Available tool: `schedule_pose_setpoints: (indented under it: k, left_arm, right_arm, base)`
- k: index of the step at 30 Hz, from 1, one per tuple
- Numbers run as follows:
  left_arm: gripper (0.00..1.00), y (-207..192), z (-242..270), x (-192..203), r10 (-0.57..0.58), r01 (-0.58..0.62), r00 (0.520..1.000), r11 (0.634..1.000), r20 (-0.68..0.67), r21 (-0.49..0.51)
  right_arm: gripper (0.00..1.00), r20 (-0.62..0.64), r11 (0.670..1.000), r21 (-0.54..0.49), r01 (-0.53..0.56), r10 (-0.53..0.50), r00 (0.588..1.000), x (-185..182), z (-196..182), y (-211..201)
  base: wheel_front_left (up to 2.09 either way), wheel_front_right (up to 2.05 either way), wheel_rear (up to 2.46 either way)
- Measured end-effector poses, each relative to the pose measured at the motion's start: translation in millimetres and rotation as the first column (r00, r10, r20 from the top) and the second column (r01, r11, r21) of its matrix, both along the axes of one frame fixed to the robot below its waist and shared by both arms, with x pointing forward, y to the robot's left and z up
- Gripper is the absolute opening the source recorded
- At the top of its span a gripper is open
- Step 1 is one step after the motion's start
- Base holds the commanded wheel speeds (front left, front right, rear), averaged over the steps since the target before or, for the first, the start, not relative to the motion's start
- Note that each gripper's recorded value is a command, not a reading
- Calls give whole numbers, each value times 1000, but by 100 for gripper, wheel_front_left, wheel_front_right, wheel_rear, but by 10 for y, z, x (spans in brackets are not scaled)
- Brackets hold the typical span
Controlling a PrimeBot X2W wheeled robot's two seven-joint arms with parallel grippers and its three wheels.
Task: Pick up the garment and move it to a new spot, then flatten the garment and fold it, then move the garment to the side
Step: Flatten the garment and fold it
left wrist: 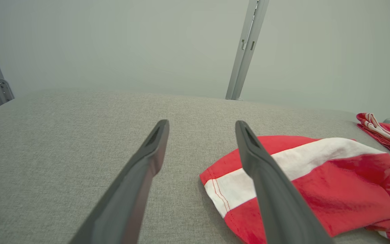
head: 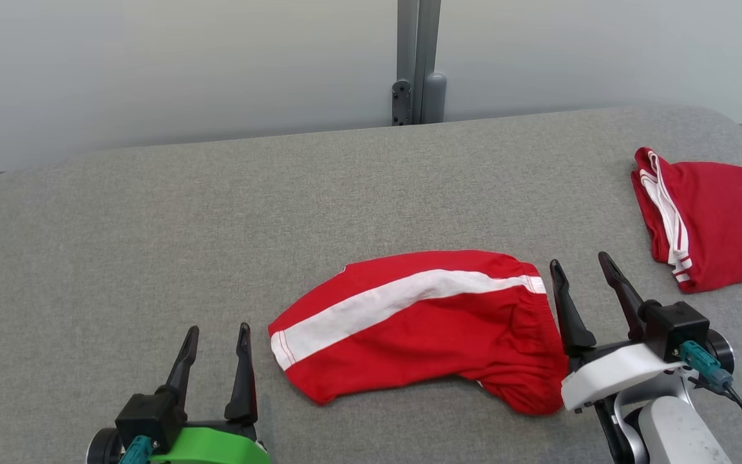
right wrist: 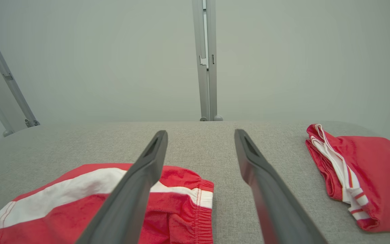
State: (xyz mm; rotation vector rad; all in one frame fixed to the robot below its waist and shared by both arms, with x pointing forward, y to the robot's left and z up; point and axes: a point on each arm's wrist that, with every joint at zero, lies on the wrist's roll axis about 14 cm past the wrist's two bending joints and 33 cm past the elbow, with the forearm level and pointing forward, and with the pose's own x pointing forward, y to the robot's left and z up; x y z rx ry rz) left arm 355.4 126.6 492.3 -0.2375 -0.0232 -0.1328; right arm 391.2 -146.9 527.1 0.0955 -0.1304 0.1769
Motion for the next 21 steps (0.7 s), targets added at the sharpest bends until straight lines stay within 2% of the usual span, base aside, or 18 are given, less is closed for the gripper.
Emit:
schedule_pose_setpoints:
  k: [4, 11, 14, 21]
  left_arm:
    - [100, -12, -21, -4, -3, 3, 1000, 1000, -7, 0]
    - [100, -34, -101, 5, -10, 10, 999, 1000, -32, 0]
    - [100, -35, -143, 24, -10, 10, 999, 1000, -45, 1]
    - [100, -2, -223, 87, 0, 0, 998, 1000, -69, 3]
  right_arm:
    - [100, -47, 1000, 15, 23, -22, 999, 3, -127, -77]
    - [100, -236, 999, 11, 49, -45, 971, 154, -427, -268]
    - [100, -340, 1000, 0, 9, -8, 940, 235, -583, -224]
    - [100, -499, 994, 79, -76, 105, 860, 366, -820, -24]
  base:
    - [0, 0, 0]
    - [0, 0, 0]
    - [0, 0, 0]
    - [0, 0, 0]
